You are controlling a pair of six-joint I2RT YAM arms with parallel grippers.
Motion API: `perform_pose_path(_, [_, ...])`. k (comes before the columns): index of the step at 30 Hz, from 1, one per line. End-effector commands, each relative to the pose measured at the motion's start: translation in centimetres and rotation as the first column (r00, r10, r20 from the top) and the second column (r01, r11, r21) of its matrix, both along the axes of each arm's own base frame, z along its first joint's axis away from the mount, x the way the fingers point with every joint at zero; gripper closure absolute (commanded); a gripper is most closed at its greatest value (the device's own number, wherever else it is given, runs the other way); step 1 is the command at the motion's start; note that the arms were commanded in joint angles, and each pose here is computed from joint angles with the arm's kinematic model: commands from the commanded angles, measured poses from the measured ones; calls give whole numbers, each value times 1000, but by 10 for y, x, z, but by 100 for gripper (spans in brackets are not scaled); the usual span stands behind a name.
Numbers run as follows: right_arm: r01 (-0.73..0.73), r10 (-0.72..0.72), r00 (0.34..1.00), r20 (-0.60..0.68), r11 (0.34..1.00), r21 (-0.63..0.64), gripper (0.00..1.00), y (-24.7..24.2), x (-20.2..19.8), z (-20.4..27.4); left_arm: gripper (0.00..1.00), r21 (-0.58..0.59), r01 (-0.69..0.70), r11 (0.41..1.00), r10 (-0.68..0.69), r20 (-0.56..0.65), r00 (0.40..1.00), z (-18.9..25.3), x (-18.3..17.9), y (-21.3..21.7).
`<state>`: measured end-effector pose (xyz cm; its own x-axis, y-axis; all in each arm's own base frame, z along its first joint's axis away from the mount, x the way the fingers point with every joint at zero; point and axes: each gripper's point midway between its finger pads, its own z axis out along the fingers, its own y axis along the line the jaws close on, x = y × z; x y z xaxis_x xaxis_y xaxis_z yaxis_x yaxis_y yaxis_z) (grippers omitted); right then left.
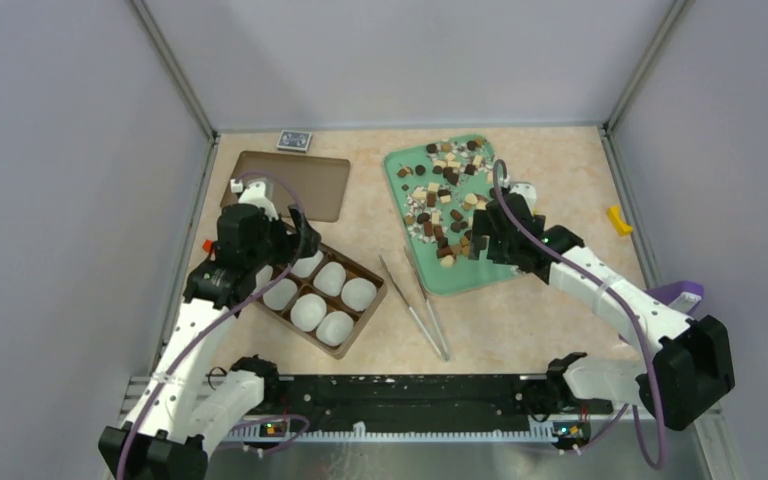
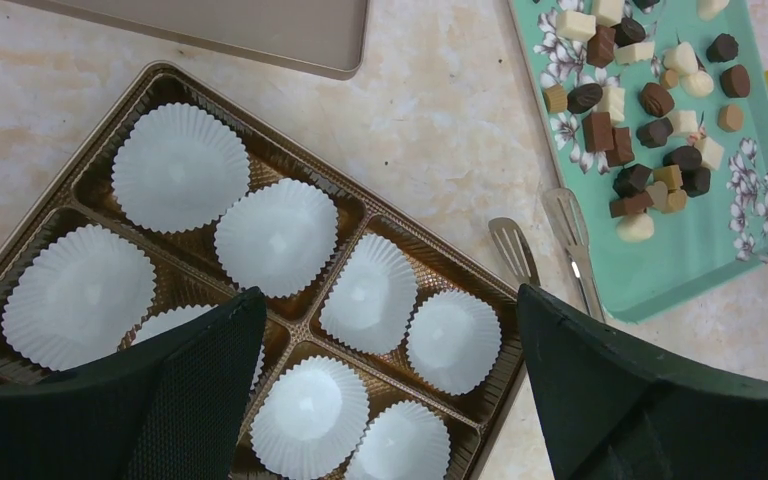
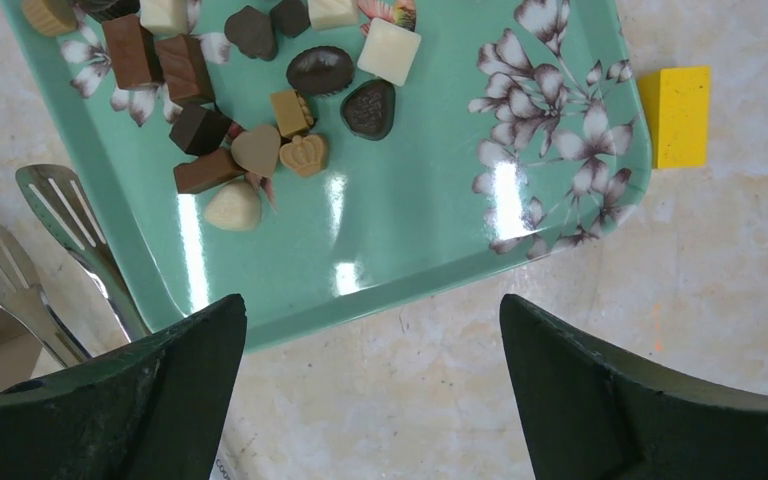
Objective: Pack the chocolate
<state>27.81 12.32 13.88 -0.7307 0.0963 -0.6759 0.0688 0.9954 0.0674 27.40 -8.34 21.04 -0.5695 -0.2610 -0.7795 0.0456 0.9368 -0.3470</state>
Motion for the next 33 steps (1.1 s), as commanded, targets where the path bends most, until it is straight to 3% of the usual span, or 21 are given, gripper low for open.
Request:
perform_pose_path(1, [-18,12,997,75,997,73,5,11,9,14,1,-7,-24,1000,24,61,998,13,0,4])
perform_pose_path(13, [-132,122,990,73,979,155,6,47,-8,14,1,-9,-21,1000,22,28,999,15,0,2])
perform_pose_path(23, [-349,348,937,33,937,15,6,118,-70,-32,1,-47,-79,996,81,34,996,7,-2,7])
perform_pose_path(33, [-364,365,931,0,929,-71,7,148,-89,-87,1,-40,-82,996,83,19,996,12,-1,7])
